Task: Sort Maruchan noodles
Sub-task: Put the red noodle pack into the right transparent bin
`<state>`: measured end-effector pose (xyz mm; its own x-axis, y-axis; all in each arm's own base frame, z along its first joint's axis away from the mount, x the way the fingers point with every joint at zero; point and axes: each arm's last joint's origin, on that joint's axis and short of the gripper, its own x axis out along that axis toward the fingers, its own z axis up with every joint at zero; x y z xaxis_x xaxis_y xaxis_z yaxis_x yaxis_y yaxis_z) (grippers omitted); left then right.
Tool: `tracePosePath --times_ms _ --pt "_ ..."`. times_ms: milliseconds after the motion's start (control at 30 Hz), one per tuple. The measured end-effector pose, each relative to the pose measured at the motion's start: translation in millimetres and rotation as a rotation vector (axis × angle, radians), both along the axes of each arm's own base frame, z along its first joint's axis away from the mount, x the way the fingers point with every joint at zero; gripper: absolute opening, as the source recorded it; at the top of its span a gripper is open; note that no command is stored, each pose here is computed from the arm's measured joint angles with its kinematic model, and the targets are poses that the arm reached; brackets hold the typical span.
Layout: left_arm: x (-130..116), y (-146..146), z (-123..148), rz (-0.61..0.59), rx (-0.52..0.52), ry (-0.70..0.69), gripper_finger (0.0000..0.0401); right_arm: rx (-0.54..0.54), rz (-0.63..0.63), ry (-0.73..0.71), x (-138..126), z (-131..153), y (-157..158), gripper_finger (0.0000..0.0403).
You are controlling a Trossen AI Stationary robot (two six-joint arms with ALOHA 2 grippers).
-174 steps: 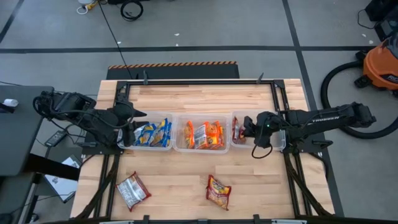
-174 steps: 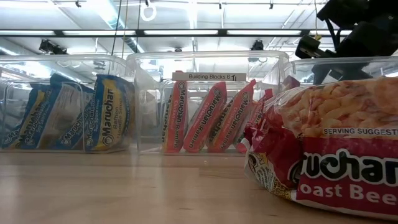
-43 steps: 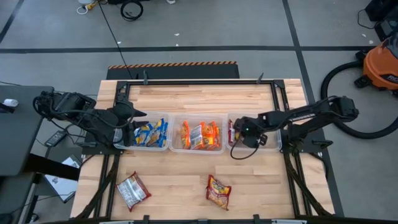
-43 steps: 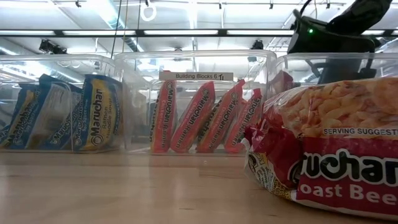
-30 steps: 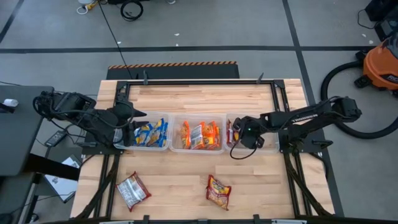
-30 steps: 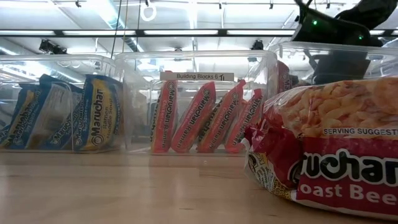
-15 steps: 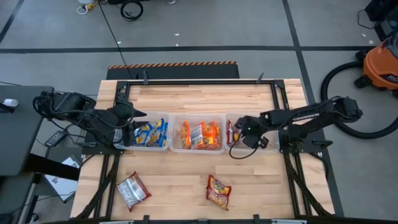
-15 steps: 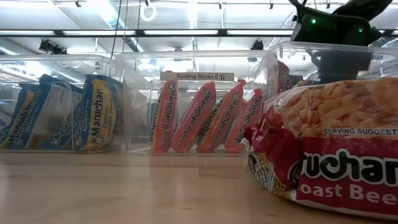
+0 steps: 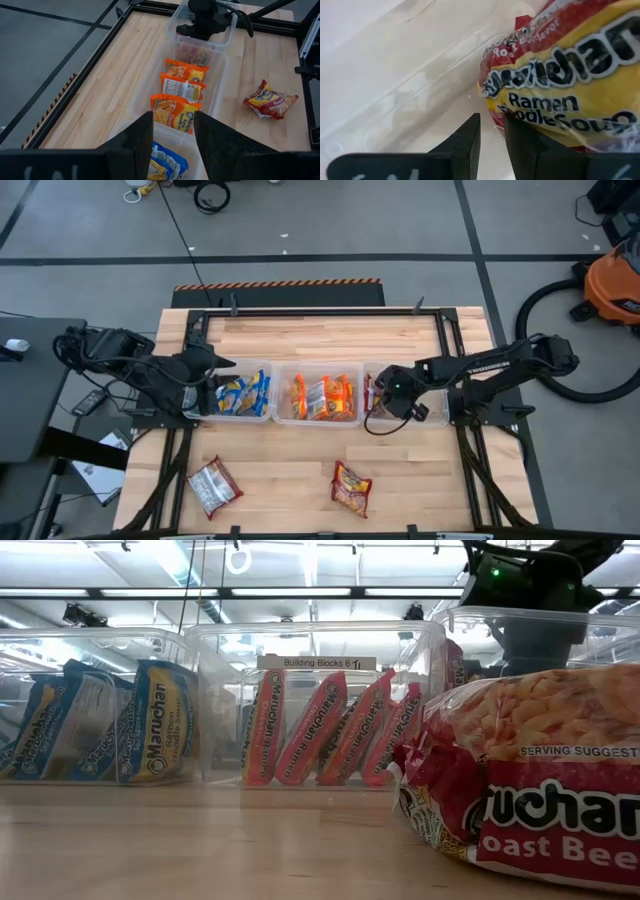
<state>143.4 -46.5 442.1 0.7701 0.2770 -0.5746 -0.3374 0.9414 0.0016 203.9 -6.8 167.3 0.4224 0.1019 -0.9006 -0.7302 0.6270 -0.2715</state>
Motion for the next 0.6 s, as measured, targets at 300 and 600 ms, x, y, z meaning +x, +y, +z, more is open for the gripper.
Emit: tracePosePath --times_ms 300,600 --pt "0.1 0.0 0.0 0.000 0.000 0.000 0.0148 0.037 -0.107 0.072 -11.4 2.1 -5.9 0.0094" --pt "0.1 0.0 0.0 0.000 0.000 0.000 0.0148 0.055 -0.109 -0.002 -13.2 -4.5 -7.8 0.0093"
